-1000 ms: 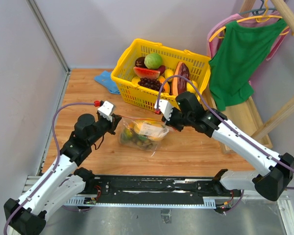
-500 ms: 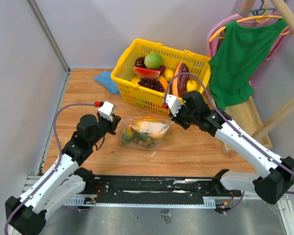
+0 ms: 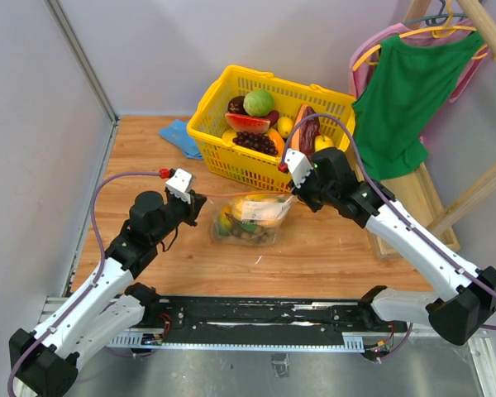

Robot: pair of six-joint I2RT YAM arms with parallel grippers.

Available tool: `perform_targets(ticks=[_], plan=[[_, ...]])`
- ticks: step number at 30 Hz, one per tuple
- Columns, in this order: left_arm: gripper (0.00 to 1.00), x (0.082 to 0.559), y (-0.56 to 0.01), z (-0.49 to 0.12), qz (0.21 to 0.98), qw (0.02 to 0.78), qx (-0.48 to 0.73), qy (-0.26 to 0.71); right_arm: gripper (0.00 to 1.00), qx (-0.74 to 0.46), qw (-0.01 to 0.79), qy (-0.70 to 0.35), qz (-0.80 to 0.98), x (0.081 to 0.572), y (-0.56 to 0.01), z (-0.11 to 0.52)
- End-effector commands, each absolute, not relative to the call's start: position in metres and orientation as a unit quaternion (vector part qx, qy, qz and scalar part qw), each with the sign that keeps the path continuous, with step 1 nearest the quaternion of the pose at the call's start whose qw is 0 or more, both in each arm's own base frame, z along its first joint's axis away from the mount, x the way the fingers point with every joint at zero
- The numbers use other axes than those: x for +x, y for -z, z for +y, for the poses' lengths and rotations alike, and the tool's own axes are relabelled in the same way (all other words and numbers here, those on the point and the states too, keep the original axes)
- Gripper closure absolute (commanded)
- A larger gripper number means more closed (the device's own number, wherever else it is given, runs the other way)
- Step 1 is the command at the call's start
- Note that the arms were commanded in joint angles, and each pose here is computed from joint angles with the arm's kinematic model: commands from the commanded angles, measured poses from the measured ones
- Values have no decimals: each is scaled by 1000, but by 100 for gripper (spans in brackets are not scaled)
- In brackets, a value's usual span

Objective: Place the food in the zip-top bag and seal the zipper
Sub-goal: Zip the zipper food storage bag at the center of the board, then reset both arms

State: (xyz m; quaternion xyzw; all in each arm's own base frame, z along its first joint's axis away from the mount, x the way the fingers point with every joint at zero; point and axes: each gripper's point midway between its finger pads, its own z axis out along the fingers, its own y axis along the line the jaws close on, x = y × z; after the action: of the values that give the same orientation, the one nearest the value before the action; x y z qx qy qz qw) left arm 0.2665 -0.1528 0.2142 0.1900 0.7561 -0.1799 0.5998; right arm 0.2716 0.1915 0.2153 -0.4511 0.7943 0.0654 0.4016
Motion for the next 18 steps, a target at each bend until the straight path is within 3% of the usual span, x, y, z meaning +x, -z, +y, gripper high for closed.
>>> perform_targets(ticks=[1, 5, 14, 16, 18], plan=[[95, 278, -246, -145, 741, 630, 158, 170, 91, -411, 416, -35, 811, 284, -232, 175], [76, 277, -253, -145, 740, 632, 150, 175, 71, -412, 419, -46, 808, 283, -235, 178], [32, 271, -285, -130, 731, 652, 114, 165, 7, -379, 485, -55, 786, 284, -274, 176], [24, 269, -298, -124, 724, 663, 96, 164, 1, -360, 505, -46, 783, 287, -284, 171], [17, 267, -314, -118, 712, 678, 78, 163, 2, -333, 529, -32, 780, 292, -297, 163]])
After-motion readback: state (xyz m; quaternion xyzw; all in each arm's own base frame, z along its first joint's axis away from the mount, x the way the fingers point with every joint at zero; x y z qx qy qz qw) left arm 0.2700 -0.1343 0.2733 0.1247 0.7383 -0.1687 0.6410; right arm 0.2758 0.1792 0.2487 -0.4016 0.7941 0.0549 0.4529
